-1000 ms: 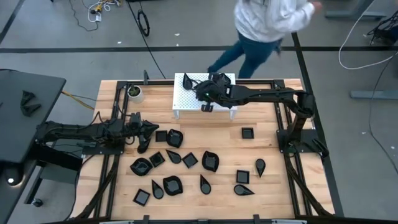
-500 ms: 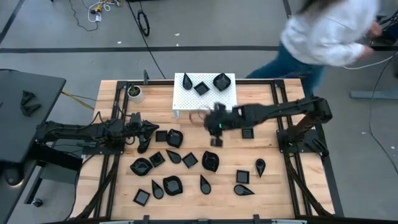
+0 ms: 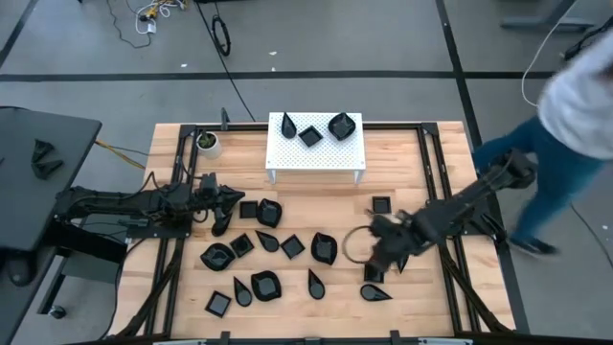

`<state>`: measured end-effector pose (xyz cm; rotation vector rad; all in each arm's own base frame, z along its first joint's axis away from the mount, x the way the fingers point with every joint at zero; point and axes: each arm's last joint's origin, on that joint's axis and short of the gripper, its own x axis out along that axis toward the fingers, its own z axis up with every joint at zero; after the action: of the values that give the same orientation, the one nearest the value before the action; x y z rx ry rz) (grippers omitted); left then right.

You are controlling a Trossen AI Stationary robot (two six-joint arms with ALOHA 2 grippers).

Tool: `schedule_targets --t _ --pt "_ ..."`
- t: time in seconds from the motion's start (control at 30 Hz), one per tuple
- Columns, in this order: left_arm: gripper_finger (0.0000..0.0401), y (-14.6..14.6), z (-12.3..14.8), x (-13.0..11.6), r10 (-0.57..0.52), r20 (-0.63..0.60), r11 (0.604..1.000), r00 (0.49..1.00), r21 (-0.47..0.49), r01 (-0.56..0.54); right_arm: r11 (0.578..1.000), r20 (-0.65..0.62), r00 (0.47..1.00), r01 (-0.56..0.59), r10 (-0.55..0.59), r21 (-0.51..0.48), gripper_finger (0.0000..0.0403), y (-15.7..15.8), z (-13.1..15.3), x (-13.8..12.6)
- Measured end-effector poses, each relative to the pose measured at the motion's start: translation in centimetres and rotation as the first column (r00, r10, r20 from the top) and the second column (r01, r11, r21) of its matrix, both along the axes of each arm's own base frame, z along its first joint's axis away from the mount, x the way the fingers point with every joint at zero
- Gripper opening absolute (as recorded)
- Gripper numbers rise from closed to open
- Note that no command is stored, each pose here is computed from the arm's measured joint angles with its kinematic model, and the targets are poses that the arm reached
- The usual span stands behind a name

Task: Pick & Place Mini shaped plates
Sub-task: Stack the black drop-shaped plate on top of the other black drop-shaped plate on the shelf

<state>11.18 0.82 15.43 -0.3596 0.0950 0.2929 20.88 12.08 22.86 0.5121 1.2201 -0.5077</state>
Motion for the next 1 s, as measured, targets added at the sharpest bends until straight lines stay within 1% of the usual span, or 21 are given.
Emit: schedule_targets --t 0.07,0.13,0.2,0.27,0.33,0.43,0.53,0.6,0.67,0.77,0.83,0.87,0.9,1.0 --pt "0.0007 0.0 0.0 0.0 0.002 0.000 1.000 1.000 0.000 -0.002 0.991 0.005 0.991 0.131 -0.131 0.038 0.0073 0.0 -0.9 -1.8" --pt "0.0007 0.0 0.0 0.0 0.004 0.001 1.000 1.000 -0.002 -0.004 0.969 -0.003 0.973 0.231 -0.232 0.082 0.0078 -0.2 -1.9 -3.3" --pt "0.0007 0.0 0.0 0.0 0.005 0.001 1.000 1.000 -0.004 -0.005 0.947 -0.016 0.957 0.291 -0.291 0.139 0.0090 -0.4 -3.3 -4.4" --pt "0.0007 0.0 0.0 0.0 0.005 0.002 1.000 1.000 -0.006 -0.005 0.923 -0.036 0.947 0.320 -0.320 0.213 0.0108 -0.5 -4.4 -5.1" --pt "0.0007 0.0 0.0 0.0 0.005 0.002 1.000 1.000 -0.006 -0.005 0.897 -0.088 0.941 0.339 -0.328 0.282 0.0130 -0.6 -5.5 -5.6" --pt "0.0007 0.0 0.0 0.0 0.008 0.002 1.000 1.000 -0.006 -0.008 0.860 -0.221 0.919 0.385 -0.326 0.335 0.0163 -0.7 -6.4 -6.4" --pt "0.0007 0.0 0.0 0.0 0.008 0.002 1.000 1.000 -0.006 -0.008 0.838 -0.331 0.913 0.367 -0.241 0.403 0.0185 -0.4 -6.4 -6.7" --pt "0.0007 0.0 0.0 0.0 0.008 0.002 1.000 1.000 -0.006 -0.008 0.823 -0.373 0.909 0.351 -0.185 0.446 0.0192 -0.1 -6.1 -6.7" --pt "0.0007 0.0 0.0 0.0 0.008 0.002 1.000 1.000 -0.007 -0.008 0.799 -0.414 0.897 0.361 -0.156 0.480 0.0192 0.1 -5.8 -6.7" --pt "0.0007 0.0 0.0 0.0 0.017 0.002 1.000 1.000 -0.004 -0.017 0.759 -0.484 0.851 0.451 -0.206 0.469 0.0182 0.3 -5.8 -6.9" --pt "0.0007 0.1 0.0 0.0 0.025 0.001 1.000 1.000 -0.003 -0.025 0.747 -0.483 0.840 0.484 -0.248 0.456 0.0171 0.4 -6.1 -7.0" --pt "0.0007 0.1 0.0 0.0 0.026 0.001 1.000 1.000 -0.002 -0.026 0.747 -0.460 0.847 0.484 -0.268 0.455 0.0165 0.4 -6.4 -7.0" --pt "0.0007 0.1 0.0 0.0 0.026 0.000 1.000 1.000 0.001 -0.026 0.744 -0.430 0.858 0.477 -0.281 0.467 0.0158 0.4 -6.7 -6.9" --pt "0.0007 0.1 0.0 0.0 0.026 0.000 1.000 1.000 0.004 -0.026 0.708 -0.352 0.882 0.464 -0.314 0.532 0.0138 0.1 -8.0 -6.4"
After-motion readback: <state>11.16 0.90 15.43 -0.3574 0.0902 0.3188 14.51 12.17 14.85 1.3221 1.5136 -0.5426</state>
